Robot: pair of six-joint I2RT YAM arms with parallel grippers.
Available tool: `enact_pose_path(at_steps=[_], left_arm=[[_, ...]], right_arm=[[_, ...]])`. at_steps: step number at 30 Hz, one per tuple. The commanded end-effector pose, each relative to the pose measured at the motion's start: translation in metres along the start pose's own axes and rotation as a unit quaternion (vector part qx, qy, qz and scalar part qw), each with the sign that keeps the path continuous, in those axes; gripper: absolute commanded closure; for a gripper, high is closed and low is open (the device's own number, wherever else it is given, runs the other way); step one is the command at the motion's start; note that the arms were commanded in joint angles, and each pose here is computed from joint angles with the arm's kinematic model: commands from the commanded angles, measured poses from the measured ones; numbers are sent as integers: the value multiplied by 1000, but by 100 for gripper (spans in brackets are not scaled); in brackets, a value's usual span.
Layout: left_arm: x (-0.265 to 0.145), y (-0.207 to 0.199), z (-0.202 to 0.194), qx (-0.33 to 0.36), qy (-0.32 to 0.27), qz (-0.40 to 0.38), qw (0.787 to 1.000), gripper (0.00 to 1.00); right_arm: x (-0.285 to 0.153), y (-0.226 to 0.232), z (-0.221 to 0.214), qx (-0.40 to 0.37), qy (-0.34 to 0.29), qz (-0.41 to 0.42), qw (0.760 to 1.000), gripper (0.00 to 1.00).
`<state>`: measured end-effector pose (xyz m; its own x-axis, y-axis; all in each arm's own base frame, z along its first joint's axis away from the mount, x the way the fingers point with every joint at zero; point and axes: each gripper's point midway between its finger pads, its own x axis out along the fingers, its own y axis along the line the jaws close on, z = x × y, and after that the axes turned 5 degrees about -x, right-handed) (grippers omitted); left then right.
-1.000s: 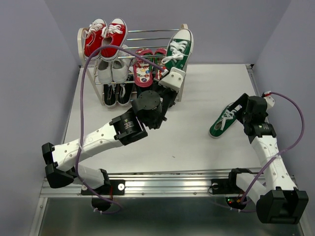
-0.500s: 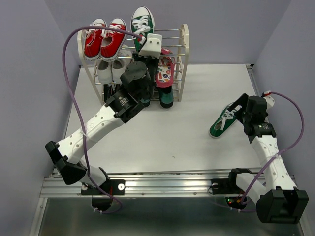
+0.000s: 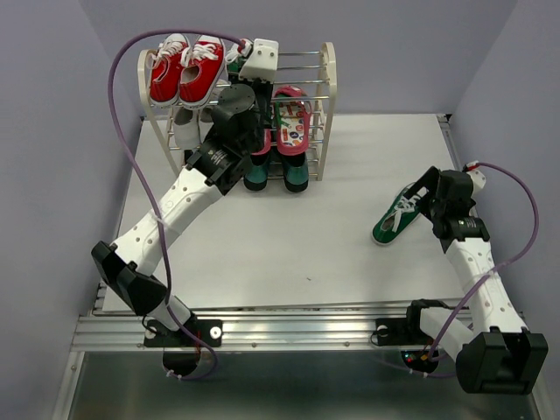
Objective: Place and organize the shoes onto the shoe shelf
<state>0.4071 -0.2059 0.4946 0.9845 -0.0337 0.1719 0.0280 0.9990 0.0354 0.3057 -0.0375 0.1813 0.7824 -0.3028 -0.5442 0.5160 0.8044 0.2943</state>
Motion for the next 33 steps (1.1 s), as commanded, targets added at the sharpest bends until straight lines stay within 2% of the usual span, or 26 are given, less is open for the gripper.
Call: enact_pose_path(at_steps=[1, 11, 17, 22, 24, 25, 26, 27, 28, 29, 33], left_arm=[[8, 20, 56, -48, -82, -6, 995, 100], [33, 39, 33, 8, -101, -47, 994, 100], [19, 38, 1, 48, -95, -73, 992, 100], [7, 43, -23, 28, -75, -70, 994, 100], [7, 46, -28, 22, -69, -60, 996, 87], [7, 47, -31, 23, -65, -56, 996, 62], [7, 46, -33, 21, -62, -56, 996, 45], [8, 48, -34, 19, -60, -50, 997, 23], [9, 50, -32, 16, -60, -46, 997, 13], [9, 50, -33, 8, -56, -44, 997, 6], [7, 49, -20, -16, -61, -48, 997, 1]], right_arm=[[4, -1, 6, -5, -16, -1, 1000, 0], [6, 0, 10, -12, -16, -5, 1000, 0], [7, 1, 9, -15, -12, -3, 1000, 0], [8, 2, 8, -14, -9, 0, 1000, 0], [7, 4, 8, -14, -8, 5, 1000, 0], [7, 4, 7, -15, -6, 6, 1000, 0], [7, 5, 7, -15, -8, 7, 1000, 0], [6, 4, 7, -15, -7, 6, 1000, 0], [6, 4, 7, -15, -7, 7, 1000, 0], [5, 6, 6, -17, -7, 11, 1000, 0], [4, 11, 2, -24, 6, 28, 999, 0]])
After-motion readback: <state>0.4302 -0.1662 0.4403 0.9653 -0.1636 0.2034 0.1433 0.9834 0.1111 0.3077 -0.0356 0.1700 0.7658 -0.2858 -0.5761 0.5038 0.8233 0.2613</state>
